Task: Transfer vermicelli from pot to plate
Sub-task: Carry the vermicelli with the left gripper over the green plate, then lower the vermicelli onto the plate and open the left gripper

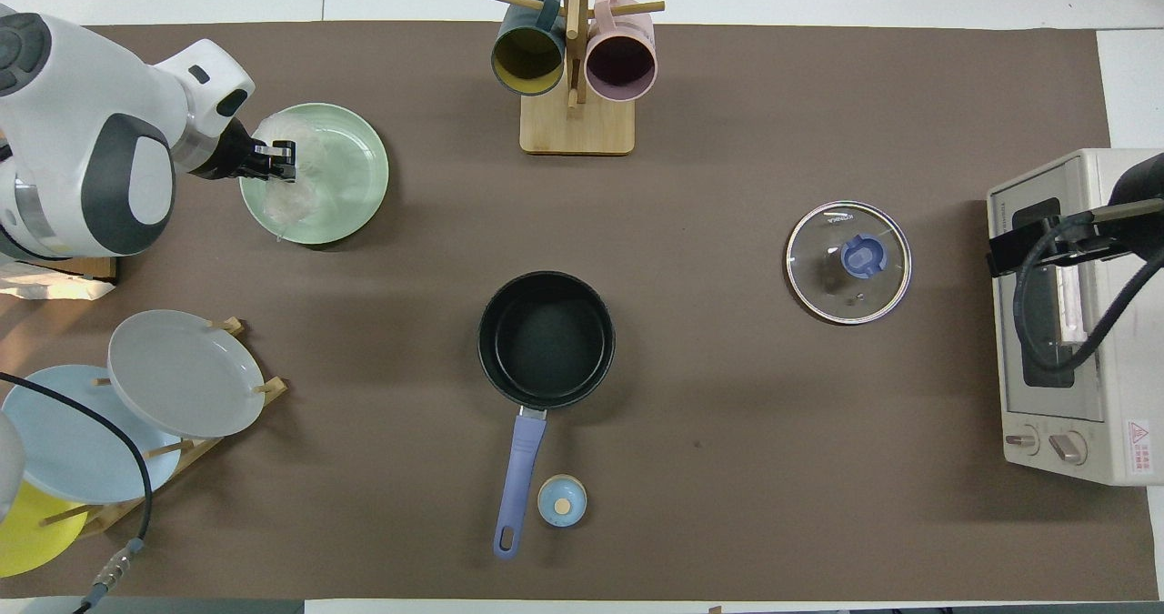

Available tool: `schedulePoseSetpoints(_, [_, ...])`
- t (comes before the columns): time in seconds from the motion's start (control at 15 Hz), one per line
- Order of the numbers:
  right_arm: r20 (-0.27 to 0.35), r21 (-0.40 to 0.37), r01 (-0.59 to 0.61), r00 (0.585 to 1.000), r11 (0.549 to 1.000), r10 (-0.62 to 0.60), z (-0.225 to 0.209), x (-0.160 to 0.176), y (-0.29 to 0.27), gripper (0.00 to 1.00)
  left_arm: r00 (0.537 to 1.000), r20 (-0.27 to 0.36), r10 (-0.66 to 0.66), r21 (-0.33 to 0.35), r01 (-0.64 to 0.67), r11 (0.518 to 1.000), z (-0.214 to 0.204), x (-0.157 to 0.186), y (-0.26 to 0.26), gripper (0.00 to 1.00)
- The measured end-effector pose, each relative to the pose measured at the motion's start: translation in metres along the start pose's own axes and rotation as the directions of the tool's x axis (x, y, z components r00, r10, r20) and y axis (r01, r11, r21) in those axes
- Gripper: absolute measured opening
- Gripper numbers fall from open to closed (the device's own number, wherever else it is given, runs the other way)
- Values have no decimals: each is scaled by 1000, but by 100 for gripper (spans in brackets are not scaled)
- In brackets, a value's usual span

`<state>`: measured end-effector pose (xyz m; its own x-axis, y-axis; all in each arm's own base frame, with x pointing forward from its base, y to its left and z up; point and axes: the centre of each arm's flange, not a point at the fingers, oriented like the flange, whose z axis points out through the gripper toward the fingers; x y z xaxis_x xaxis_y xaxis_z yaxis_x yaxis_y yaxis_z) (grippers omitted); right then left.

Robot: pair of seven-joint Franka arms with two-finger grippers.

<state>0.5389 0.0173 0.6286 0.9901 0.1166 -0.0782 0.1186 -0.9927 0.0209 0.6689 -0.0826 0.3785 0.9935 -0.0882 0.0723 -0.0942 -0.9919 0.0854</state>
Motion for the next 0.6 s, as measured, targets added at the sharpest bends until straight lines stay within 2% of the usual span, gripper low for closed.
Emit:
schedulePoseSetpoints(0.4, [7,0,-1,1000,1000,1,-5,-9,0,100,997,-24,69,31,-68,997,23,6,1,22])
schedulePoseSetpoints(0.6, [7,-2,-8,1000,1000,8,-4,-9,-2,100,997,-29,78,32,-77,997,21,7,4,48])
